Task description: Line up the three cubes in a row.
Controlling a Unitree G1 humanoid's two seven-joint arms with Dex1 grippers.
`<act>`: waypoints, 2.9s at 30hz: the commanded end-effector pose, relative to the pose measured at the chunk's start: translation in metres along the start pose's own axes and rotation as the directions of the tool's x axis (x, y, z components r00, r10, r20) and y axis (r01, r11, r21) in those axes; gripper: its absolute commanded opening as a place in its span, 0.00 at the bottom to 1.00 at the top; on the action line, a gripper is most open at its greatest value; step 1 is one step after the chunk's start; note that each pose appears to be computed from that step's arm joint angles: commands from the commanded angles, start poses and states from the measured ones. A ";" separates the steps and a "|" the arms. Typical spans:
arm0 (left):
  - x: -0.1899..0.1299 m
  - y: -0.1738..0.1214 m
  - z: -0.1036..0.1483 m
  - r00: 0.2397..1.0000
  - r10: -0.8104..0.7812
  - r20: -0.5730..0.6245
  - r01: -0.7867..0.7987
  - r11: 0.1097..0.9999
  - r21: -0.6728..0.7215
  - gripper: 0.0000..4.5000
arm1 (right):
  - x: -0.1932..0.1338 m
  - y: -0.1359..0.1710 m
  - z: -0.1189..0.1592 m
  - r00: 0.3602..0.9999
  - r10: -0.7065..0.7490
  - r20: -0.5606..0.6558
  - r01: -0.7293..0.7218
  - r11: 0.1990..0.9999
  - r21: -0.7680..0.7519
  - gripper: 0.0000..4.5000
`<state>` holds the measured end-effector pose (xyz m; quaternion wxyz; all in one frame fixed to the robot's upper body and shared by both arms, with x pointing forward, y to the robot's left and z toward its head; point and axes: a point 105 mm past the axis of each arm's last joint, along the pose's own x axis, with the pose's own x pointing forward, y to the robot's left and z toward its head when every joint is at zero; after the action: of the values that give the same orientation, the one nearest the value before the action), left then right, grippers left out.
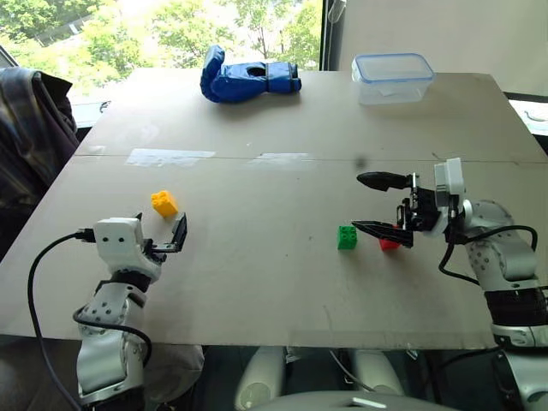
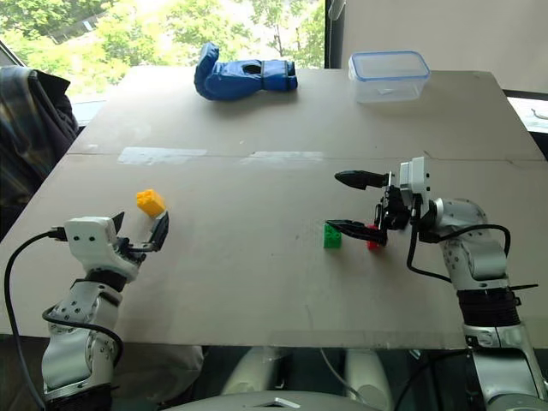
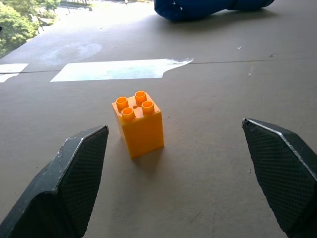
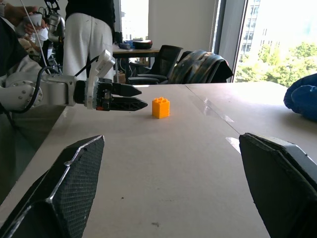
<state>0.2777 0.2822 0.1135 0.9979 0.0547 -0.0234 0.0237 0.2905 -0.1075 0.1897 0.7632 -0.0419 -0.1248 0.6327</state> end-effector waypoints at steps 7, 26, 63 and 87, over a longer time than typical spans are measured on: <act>0.021 0.009 -0.005 0.996 0.092 0.007 -0.092 0.996 0.014 0.98 | 0.001 0.000 0.002 0.999 -0.037 -0.033 0.035 0.996 -0.077 1.00; 0.048 0.021 -0.031 0.978 0.178 -0.104 -0.183 0.982 -0.036 0.87 | -0.004 -0.005 0.001 0.997 -0.066 -0.046 0.060 0.992 -0.111 1.00; 0.047 -0.193 0.004 0.031 -0.982 -0.187 0.960 -0.023 0.277 0.27 | -0.089 0.021 -0.001 0.975 -0.158 -0.156 0.154 0.987 -0.037 1.00; 0.039 -0.182 -0.004 0.039 -0.983 -0.178 0.969 -0.006 0.248 0.27 | -0.102 0.030 -0.014 0.973 -0.139 -0.186 0.145 0.989 0.020 1.00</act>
<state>0.3253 0.0995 0.0864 0.7060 0.2050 0.0116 -0.6778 0.2505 -0.1980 0.1486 0.8202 -0.0639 -0.0303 0.5677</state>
